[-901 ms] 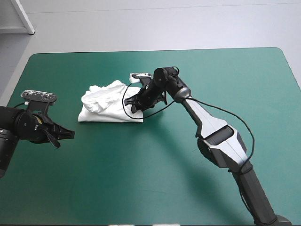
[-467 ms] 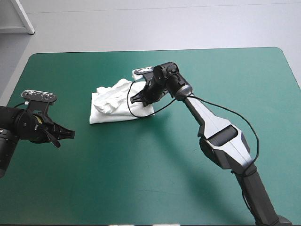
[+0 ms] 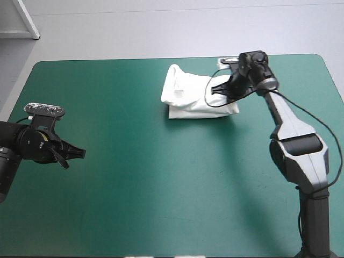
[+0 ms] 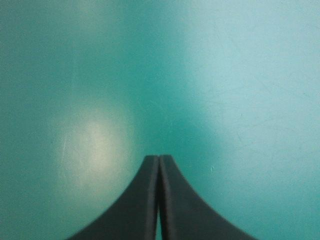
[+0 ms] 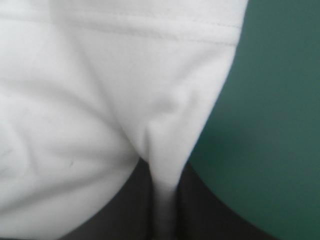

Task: Fold the cloth

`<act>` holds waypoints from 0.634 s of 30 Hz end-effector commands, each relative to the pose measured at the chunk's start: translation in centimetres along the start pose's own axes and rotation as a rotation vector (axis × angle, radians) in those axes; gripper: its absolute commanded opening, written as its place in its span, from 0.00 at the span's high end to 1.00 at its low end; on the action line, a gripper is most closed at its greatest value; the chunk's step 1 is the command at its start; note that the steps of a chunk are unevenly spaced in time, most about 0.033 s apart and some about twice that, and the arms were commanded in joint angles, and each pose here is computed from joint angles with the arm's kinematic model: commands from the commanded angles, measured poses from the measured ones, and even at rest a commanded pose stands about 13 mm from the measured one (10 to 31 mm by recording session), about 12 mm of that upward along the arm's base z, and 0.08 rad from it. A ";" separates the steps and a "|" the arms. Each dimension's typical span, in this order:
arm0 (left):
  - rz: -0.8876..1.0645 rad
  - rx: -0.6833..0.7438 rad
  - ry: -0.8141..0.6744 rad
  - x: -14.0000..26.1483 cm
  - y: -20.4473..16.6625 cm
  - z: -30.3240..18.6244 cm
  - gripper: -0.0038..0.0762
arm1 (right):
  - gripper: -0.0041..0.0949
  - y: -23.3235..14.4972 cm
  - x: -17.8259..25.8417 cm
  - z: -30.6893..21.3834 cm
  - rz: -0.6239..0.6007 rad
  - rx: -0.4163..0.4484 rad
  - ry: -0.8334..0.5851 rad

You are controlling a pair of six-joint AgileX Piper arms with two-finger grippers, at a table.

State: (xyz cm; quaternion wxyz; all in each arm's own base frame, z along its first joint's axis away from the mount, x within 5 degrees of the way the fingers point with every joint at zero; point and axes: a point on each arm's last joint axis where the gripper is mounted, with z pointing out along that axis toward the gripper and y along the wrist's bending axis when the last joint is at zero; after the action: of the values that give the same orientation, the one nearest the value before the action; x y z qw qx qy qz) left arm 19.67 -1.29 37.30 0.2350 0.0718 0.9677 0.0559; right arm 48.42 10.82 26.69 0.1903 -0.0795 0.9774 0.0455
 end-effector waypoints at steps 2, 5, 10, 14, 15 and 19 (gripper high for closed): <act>-0.017 -0.012 -0.021 0.1 0.3 -1.2 0.96 | 0.97 -7.8 1.5 -4.6 0.099 0.084 -0.017; -0.017 -0.012 -0.021 0.1 0.3 -1.2 0.96 | 0.97 -12.2 3.2 -5.6 0.169 0.127 0.013; -0.017 -0.012 -0.021 0.1 0.3 -1.2 0.96 | 0.97 -17.9 6.2 -7.7 0.262 0.194 0.037; -0.017 -0.012 -0.021 0.1 0.3 -1.2 0.96 | 0.95 -20.6 7.6 -8.7 0.352 0.184 0.027; -0.028 -0.011 -0.021 0.1 0.3 -1.2 0.96 | 0.90 -21.2 7.8 -8.9 0.377 0.168 0.020; -0.028 -0.011 -0.021 0.1 0.3 -1.2 0.96 | 0.53 -22.3 8.3 -9.3 0.423 0.129 0.001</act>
State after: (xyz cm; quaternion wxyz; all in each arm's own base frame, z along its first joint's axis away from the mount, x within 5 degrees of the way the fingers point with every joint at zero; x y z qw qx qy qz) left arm 19.67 -1.29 37.30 0.2352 0.0671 0.9681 0.0548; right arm 42.69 -12.93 27.02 0.1391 0.1351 0.9809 0.0139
